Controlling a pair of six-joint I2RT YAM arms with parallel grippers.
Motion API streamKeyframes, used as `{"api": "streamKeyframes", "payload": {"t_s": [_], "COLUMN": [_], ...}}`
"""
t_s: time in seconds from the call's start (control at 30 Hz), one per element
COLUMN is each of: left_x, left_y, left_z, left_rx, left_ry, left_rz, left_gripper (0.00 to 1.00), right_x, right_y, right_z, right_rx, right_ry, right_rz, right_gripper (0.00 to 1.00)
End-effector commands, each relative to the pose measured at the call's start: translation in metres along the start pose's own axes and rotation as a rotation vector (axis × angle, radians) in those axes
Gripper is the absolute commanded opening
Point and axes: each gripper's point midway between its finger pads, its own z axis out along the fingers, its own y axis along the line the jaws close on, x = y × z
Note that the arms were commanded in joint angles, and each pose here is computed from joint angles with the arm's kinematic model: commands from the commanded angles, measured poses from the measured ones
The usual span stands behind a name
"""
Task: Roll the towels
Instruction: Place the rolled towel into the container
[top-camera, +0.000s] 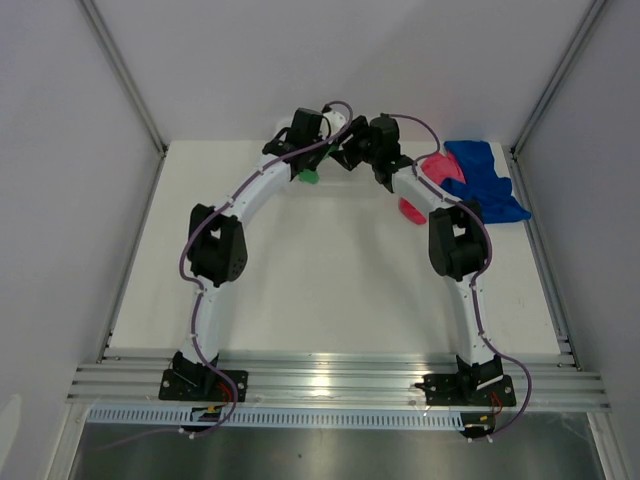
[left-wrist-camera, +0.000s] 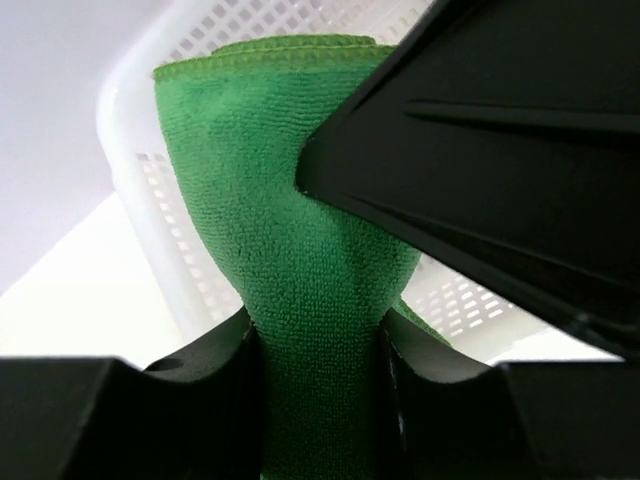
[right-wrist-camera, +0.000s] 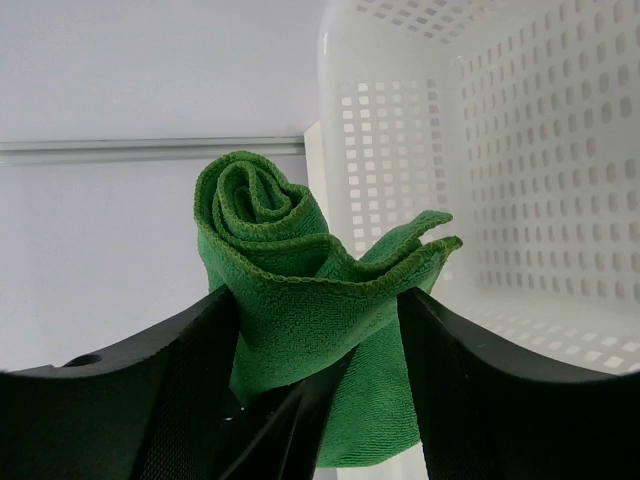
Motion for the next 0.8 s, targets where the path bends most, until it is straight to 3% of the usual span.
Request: {"api": "streamKeyframes", "payload": {"t_s": [0.0, 0.5, 0.57, 0.7, 0.77], "left_x": [-0.052, -0.055, -0.056, -0.056, -0.054], "left_y": [0.001, -0.021, -0.021, -0.017, -0.016], "left_z": [-0.024, -0.016, -0.016, -0.016, -0.015], "left_rx": [-0.034, 0.010, 0.007, -0.007, -0.017], "left_ry": [-0.157, -0.183, -0.186, -0.183, -0.178], "left_rz": [0.103, 0.226, 0.237, 0.235, 0.235], "left_gripper": [0.06, 0.09, 0.09, 0.10, 0.11], "right_x": [0.014, 0.022, 0.020, 0.015, 0.012], "right_y": [0.016, 0.003, 0.002, 0.003, 0.005], "right_z": [0.008, 0.023, 0.023, 0.022, 0.020], "right_rx": [-0.056, -0.067, -0.074, -0.088, -0.100], "right_ry": [0.031, 0.065, 0.068, 0.064, 0.056], "right_rz": [0.013, 0.102, 0.109, 0.110, 0.106], "right_gripper": [0.66, 0.62, 0.55, 0.28, 0.24]}}
